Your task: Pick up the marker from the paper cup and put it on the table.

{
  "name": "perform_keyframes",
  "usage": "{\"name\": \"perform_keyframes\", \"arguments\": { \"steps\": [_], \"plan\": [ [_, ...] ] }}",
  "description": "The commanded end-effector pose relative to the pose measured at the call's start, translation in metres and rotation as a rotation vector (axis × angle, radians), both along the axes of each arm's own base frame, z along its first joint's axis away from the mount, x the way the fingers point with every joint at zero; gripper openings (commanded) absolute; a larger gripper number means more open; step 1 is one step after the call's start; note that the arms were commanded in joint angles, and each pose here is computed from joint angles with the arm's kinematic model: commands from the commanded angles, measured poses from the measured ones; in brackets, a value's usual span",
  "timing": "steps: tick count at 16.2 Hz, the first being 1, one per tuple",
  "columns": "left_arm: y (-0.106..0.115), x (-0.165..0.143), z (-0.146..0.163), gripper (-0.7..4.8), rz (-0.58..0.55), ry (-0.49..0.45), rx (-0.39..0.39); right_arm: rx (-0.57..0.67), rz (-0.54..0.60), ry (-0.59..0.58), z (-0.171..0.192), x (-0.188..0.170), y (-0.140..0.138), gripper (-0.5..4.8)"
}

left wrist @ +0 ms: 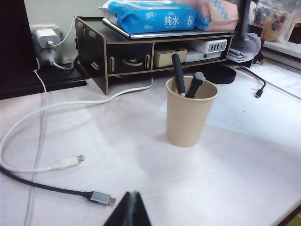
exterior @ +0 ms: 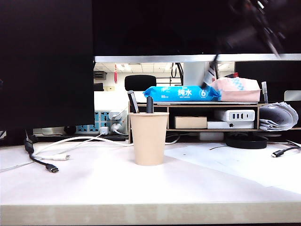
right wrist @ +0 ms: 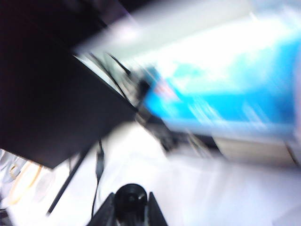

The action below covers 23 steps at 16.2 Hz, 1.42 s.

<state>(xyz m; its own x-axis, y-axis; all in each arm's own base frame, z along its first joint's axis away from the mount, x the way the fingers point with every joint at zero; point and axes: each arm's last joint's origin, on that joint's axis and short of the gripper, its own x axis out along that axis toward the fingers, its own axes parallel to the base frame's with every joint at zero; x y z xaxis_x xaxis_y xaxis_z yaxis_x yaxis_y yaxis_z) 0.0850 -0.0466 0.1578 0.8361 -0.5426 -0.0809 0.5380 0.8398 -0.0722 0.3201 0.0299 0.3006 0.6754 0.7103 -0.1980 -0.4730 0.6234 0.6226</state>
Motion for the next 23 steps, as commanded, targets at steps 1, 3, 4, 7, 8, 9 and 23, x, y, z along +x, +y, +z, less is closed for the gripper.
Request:
{"name": "perform_keyframes", "arguments": {
  "steps": [1, 3, 4, 7, 8, 9, 23],
  "plan": [
    [0.000, 0.000, 0.002, -0.05, -0.005, -0.015, -0.004, 0.052, 0.058, 0.154, -0.031, -0.003, -0.005, 0.49],
    [0.000, 0.000, 0.002, -0.05, -0.006, -0.015, -0.004, 0.064, 0.045, 0.228, -0.054, -0.004, -0.004, 0.49],
    [0.000, 0.000, 0.002, -0.05, -0.006, -0.015, -0.003, 0.090, 0.032, 0.268, -0.071, -0.004, -0.003, 0.49],
    [0.000, 0.000, 0.002, -0.05, -0.006, -0.015, -0.004, 0.155, 0.017, 0.408, -0.121, 0.007, -0.001, 0.49],
    [0.000, 0.000, 0.002, -0.05, -0.006, -0.015, -0.004, 0.171, 0.026, 0.432, -0.128, 0.009, -0.001, 0.49],
    [0.000, 0.000, 0.002, -0.05, -0.006, -0.015, -0.004, 0.194, 0.035, 0.455, -0.136, 0.012, 0.000, 0.49],
    [0.000, 0.000, 0.002, -0.05, -0.006, -0.015, -0.004, 0.399, 0.202, 0.366, -0.137, 0.030, -0.004, 0.48]
  ]
}}
